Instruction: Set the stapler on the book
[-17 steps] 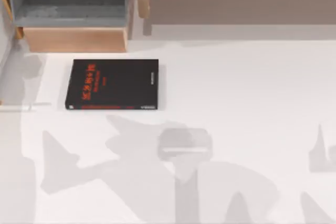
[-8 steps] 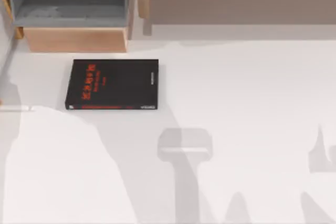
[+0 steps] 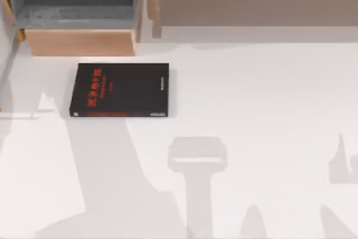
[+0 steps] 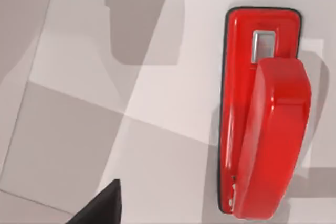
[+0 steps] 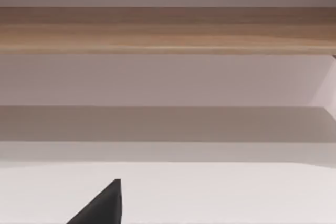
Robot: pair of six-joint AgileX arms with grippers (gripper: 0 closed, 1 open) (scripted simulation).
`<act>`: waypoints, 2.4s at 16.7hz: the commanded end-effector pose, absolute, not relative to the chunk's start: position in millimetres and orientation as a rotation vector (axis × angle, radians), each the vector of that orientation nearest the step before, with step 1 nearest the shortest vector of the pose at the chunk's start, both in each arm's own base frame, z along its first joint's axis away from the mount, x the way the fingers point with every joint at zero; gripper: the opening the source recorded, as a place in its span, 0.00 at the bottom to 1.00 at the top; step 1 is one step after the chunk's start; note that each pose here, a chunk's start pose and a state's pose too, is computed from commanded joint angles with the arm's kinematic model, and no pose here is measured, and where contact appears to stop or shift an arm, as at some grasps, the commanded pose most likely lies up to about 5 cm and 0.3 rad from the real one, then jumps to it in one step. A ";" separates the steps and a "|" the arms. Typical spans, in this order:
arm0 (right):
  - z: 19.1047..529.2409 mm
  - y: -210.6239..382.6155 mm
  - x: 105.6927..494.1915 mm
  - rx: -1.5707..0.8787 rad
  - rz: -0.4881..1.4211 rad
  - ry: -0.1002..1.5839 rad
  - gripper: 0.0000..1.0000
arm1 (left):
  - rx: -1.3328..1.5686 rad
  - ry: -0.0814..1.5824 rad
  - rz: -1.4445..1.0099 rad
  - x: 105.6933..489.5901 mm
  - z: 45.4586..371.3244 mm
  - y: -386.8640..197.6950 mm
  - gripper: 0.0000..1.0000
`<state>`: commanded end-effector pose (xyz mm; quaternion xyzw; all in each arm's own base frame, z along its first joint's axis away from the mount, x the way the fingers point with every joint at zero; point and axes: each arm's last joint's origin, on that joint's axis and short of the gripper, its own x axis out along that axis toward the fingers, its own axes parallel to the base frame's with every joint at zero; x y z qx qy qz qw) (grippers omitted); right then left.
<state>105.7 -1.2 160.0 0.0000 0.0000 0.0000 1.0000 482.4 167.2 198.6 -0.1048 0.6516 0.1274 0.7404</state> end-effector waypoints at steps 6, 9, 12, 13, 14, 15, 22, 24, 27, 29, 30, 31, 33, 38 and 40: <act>160.0 -1.2 105.7 0.000 0.000 0.000 1.00 | -0.233 1.458 0.262 487.2 185.2 167.2 1.00; 160.0 -1.2 105.7 0.000 0.000 0.000 1.00 | -0.236 1.458 0.267 486.5 184.6 169.3 1.00; 160.0 -1.2 105.7 0.000 0.000 0.000 1.00 | -0.233 1.455 0.263 481.5 194.0 172.8 1.00; 160.0 -1.2 105.7 0.000 0.000 0.000 1.00 | -0.231 1.454 0.261 477.3 201.5 175.9 1.00; 160.0 -1.2 105.7 0.000 0.000 0.000 1.00 | -0.232 1.457 0.260 472.0 209.4 179.3 1.00; 160.0 -1.2 105.7 0.000 0.000 0.000 1.00 | -0.232 1.458 0.259 466.6 218.0 182.4 1.00; 160.0 -1.2 105.7 0.000 0.000 0.000 1.00 | -0.229 1.448 0.260 465.0 217.4 180.4 1.00; 160.0 -1.2 105.7 0.000 0.000 0.000 1.00 | -0.228 1.442 0.259 475.4 191.9 177.1 1.00; 160.0 -1.2 105.7 0.000 0.000 0.000 1.00 | -0.232 1.454 0.261 488.2 147.7 172.1 1.00; 160.0 -1.2 105.7 0.000 0.000 0.000 1.00 | -0.233 1.458 0.262 491.9 135.4 168.9 1.00; 160.0 -1.2 105.7 0.000 0.000 0.000 1.00 | -0.233 1.458 0.262 491.9 135.4 168.9 1.00; 160.0 -1.2 105.7 0.000 0.000 0.000 1.00 | -0.233 1.458 0.262 491.9 135.4 168.9 1.00; 160.0 -1.2 105.7 0.000 0.000 0.000 1.00 | -0.233 1.458 0.262 491.9 135.4 168.9 1.00; 160.0 -1.2 105.7 0.000 0.000 0.000 1.00 | -0.233 1.458 0.262 491.9 135.4 168.9 0.62; 160.0 -1.2 105.7 0.000 0.000 0.000 1.00 | -0.233 1.458 0.262 491.9 135.4 168.9 0.47</act>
